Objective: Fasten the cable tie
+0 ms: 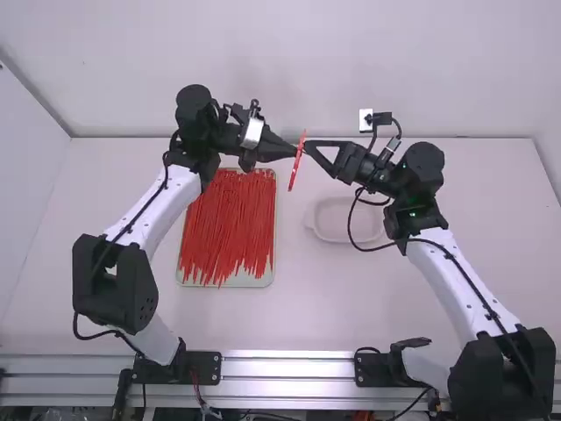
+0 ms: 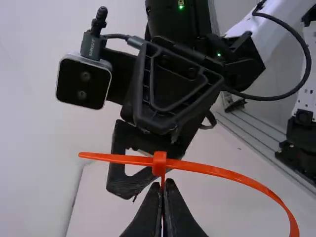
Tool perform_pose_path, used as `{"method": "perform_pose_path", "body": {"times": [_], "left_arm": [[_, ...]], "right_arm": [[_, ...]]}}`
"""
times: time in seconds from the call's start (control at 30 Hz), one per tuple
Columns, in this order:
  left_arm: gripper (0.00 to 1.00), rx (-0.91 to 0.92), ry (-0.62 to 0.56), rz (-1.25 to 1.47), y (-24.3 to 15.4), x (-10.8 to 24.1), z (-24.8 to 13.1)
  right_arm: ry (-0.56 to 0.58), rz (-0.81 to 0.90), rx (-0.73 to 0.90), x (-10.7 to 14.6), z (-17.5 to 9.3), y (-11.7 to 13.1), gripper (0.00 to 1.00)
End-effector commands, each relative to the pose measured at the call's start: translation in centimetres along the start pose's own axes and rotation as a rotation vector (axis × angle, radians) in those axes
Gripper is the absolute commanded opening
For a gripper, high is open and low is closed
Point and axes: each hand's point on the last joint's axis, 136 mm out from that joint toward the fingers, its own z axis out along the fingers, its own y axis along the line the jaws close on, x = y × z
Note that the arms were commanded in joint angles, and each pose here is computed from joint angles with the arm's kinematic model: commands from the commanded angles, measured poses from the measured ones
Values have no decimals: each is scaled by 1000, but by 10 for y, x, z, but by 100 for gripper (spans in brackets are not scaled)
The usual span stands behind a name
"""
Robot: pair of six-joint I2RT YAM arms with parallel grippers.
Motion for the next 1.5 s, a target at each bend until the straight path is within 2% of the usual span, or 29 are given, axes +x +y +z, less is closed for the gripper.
{"method": "perform_pose_path", "body": {"times": [0.0, 0.1, 0.33, 0.53, 0.8, 1.0, 1.47], "left_arm": [[2, 40, -13, -11, -9, -6, 8], [2, 46, -16, -17, -10, -6, 10], [2, 46, -15, -33, -10, -4, 10], [2, 52, -16, -62, -12, -2, 12], [2, 52, -16, -66, -12, -2, 13], [2, 52, -16, -63, -12, -2, 13], [2, 52, -16, -65, -12, -2, 13]], "right_arm": [[8, 2, -7, 2, 0, 1, 47], [9, 4, -7, 2, 0, 1, 45], [9, 20, -8, 2, 0, 1, 27], [11, 21, -9, 2, 0, 1, 24], [10, 20, -8, 2, 0, 1, 24], [8, 20, -7, 2, 0, 1, 31], [-12, 8, -17, -3, 0, 5, 34]]}}
